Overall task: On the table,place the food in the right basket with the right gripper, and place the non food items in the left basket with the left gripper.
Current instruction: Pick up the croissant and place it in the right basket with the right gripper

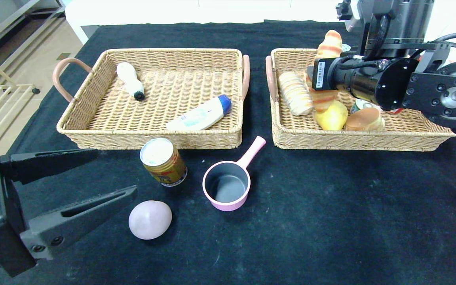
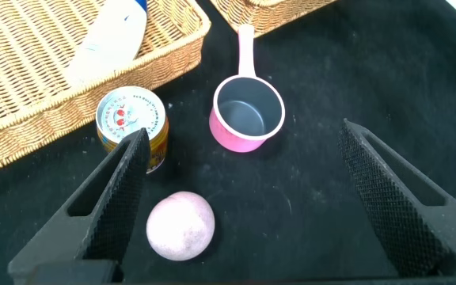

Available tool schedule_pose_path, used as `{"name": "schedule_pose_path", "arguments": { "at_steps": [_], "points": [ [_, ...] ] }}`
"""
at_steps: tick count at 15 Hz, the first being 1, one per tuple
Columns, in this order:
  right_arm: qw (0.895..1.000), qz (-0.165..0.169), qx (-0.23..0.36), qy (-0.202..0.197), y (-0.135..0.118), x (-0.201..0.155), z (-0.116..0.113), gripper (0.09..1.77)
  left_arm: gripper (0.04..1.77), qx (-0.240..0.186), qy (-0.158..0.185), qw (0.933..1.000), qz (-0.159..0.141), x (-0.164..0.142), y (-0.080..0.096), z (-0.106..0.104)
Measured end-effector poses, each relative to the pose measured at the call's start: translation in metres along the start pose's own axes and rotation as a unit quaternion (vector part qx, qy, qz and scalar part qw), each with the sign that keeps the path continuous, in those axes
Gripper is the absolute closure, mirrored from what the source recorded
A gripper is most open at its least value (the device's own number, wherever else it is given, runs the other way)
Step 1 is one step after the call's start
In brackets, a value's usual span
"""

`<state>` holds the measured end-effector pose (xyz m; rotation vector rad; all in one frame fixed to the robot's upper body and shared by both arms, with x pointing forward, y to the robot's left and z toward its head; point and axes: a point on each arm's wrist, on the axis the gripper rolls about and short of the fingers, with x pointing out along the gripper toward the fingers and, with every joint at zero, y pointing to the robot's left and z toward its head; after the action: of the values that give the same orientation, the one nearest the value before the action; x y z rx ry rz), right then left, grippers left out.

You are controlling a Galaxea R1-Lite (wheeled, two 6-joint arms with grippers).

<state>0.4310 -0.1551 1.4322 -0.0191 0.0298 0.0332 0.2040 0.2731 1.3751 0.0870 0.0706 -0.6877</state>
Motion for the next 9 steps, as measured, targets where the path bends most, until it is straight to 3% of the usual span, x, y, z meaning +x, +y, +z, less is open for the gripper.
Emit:
{"name": "schedule_pose_path", "arguments": {
  "at_steps": [3, 9],
  "points": [
    [1.000, -0.001, -0.001, 0.000, -0.0015, -0.0005, 0.0004, 0.47, 0.09, 0.000, 0.000, 1.0000, 0.000, 0.0000, 0.0000, -0.0001],
    [1.000, -0.001, 0.000, 0.000, -0.0016, -0.0015, 0.0004, 0.30, 0.09, -0.002, 0.008, 1.0000, -0.001, 0.0006, -0.0002, -0.0042]
  ]
}}
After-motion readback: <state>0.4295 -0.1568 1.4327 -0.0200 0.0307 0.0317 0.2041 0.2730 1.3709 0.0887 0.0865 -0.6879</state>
